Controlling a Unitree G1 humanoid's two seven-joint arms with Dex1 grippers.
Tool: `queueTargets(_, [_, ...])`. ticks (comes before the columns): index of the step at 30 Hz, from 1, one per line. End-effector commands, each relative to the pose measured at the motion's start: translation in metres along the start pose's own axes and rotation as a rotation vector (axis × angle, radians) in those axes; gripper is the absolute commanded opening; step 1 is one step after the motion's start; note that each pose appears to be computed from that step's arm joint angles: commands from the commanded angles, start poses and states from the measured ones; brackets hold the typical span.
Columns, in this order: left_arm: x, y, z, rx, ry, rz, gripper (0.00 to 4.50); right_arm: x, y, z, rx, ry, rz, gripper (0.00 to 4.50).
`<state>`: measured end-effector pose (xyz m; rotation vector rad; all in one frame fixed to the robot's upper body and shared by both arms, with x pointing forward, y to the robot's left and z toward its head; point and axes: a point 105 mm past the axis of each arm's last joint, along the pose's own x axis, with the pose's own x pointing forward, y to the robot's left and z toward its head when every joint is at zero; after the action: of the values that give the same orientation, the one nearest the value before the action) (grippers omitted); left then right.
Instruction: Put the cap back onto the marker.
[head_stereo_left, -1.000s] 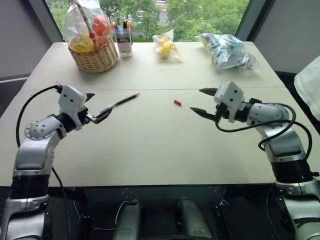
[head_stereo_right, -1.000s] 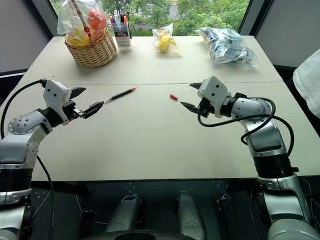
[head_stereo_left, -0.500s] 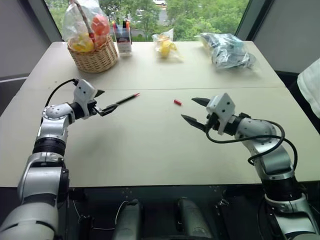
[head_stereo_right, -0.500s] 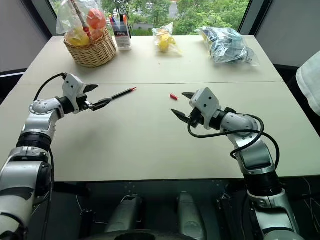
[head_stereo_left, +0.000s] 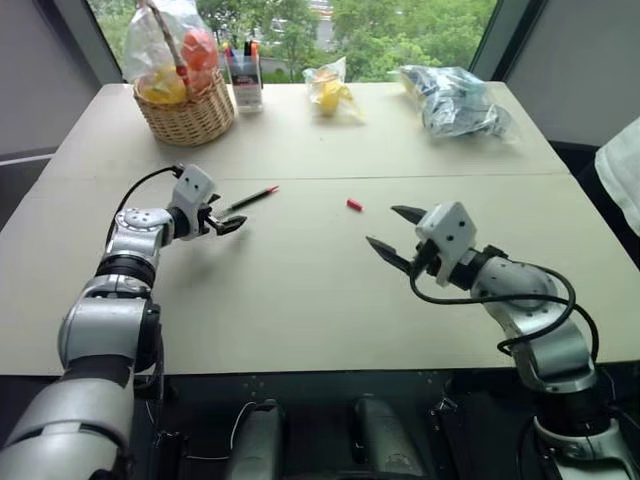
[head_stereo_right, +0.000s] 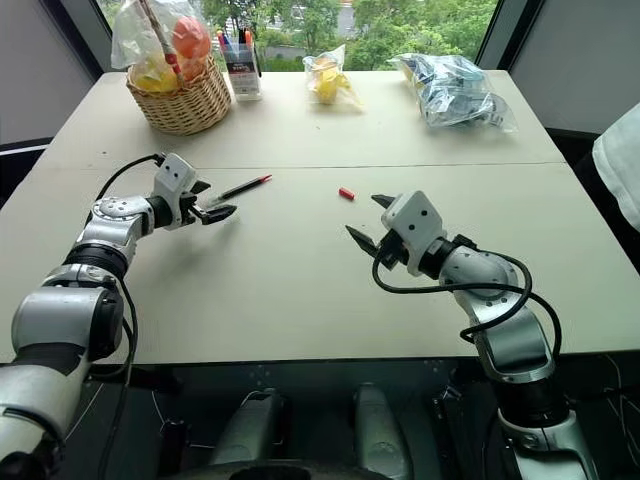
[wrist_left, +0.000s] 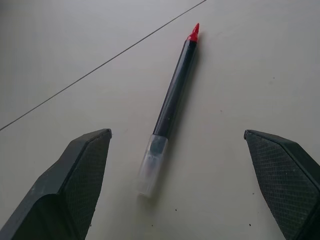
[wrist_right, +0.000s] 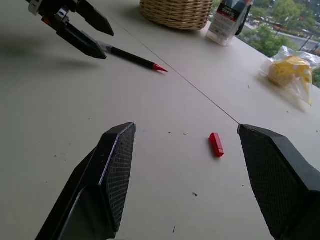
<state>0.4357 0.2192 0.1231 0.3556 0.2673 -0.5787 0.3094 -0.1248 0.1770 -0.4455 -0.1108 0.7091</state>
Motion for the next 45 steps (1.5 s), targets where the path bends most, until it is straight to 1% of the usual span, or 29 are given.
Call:
queueTargets(1, [0.002, 0.004, 0.014, 0.030, -0.010, 0.019, 4.45, -0.007, -0.006, 0.014, -0.044, -0.036, -0.040, 3.34])
queueTargets(14, [0.015, -0.010, -0.005, -0.047, 0.094, 0.007, 4.45, -0.014, -0.012, 0.015, -0.066, -0.015, -0.089, 3.34])
queueTargets(15, [0.015, -0.011, -0.006, -0.048, 0.098, 0.002, 3.93, -0.014, -0.013, 0.015, -0.067, -0.013, -0.090, 3.34])
queueTargets(16, [0.015, -0.012, -0.007, -0.050, 0.102, -0.002, 3.65, -0.015, -0.013, 0.015, -0.068, -0.013, -0.091, 3.34])
queueTargets(17, [0.016, -0.012, -0.007, -0.052, 0.104, -0.004, 3.19, -0.015, -0.013, 0.015, -0.069, -0.012, -0.091, 3.34])
queueTargets(21, [0.017, -0.016, -0.010, -0.066, 0.104, -0.013, 1.17, -0.016, -0.014, 0.015, -0.074, -0.002, -0.092, 3.34])
queueTargets(29, [0.017, -0.020, -0.008, -0.070, 0.069, -0.049, 1.17, -0.015, -0.014, 0.013, -0.076, 0.005, -0.073, 3.34])
queueTargets(37, [0.013, -0.038, -0.031, 0.060, 0.093, -0.138, 1.17, -0.012, -0.009, 0.012, -0.074, 0.011, -0.024, 3.34])
queueTargets(41, [0.012, -0.047, -0.043, 0.105, 0.092, -0.131, 1.17, -0.011, -0.009, 0.012, -0.076, 0.016, 0.004, 3.34])
queueTargets(45, [0.009, -0.055, -0.047, 0.134, 0.081, -0.125, 1.17, -0.009, -0.008, 0.013, -0.074, 0.016, 0.038, 3.34])
